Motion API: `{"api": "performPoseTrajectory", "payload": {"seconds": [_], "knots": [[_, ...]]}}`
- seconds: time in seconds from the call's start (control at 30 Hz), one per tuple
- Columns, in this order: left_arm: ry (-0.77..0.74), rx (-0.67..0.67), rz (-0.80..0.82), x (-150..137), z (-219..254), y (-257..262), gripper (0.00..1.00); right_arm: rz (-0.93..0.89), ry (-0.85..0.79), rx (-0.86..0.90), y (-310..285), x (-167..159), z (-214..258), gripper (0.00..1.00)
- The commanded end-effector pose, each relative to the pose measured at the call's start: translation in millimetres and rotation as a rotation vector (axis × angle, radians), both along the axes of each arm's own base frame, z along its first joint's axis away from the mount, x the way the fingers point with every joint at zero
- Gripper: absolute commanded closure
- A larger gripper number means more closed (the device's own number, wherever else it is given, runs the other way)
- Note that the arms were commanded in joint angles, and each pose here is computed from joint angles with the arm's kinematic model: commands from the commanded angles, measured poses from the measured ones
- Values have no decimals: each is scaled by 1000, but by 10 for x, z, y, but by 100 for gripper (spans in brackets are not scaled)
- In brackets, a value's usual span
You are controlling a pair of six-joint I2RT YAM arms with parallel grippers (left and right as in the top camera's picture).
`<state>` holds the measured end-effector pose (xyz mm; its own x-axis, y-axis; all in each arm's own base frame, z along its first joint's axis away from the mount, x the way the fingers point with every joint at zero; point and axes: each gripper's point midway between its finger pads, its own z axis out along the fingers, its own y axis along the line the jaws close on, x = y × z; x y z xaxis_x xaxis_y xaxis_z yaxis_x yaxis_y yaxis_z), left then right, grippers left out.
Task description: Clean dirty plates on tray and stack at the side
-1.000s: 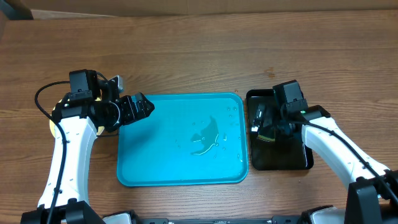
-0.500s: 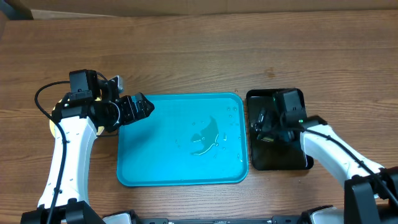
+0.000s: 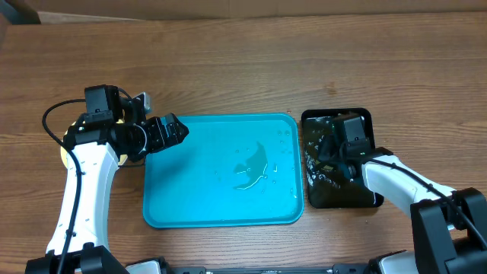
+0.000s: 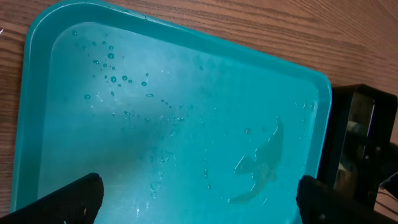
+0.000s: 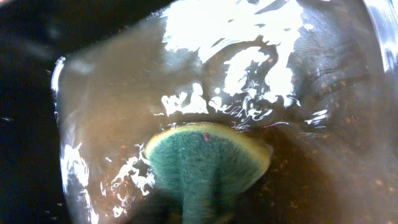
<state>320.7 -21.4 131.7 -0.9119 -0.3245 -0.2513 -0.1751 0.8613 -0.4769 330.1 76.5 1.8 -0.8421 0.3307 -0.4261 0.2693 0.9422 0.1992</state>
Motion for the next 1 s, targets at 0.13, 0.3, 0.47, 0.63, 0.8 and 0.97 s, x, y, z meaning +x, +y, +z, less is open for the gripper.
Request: {"api": "performPoseTrajectory", "payload": {"seconds": [0.13, 0.3, 0.47, 0.63, 0.8, 0.97], "knots": [[-17, 13, -20, 36, 33, 5, 0, -2, 81, -36, -66, -177, -210, 32], [-17, 13, -20, 36, 33, 5, 0, 4, 86, -45, -78, -191, -216, 89], [-17, 13, -20, 36, 33, 5, 0, -5, 82, -62, -111, -183, -213, 0], [-17, 13, -20, 36, 33, 5, 0, 19, 80, -77, -115, -182, -213, 96], [-17, 13, -20, 36, 33, 5, 0, 3, 40, -95, -147, -96, -173, 15], [-17, 13, -20, 36, 33, 5, 0, -14, 1, -114, -183, -13, -131, 10]]}}
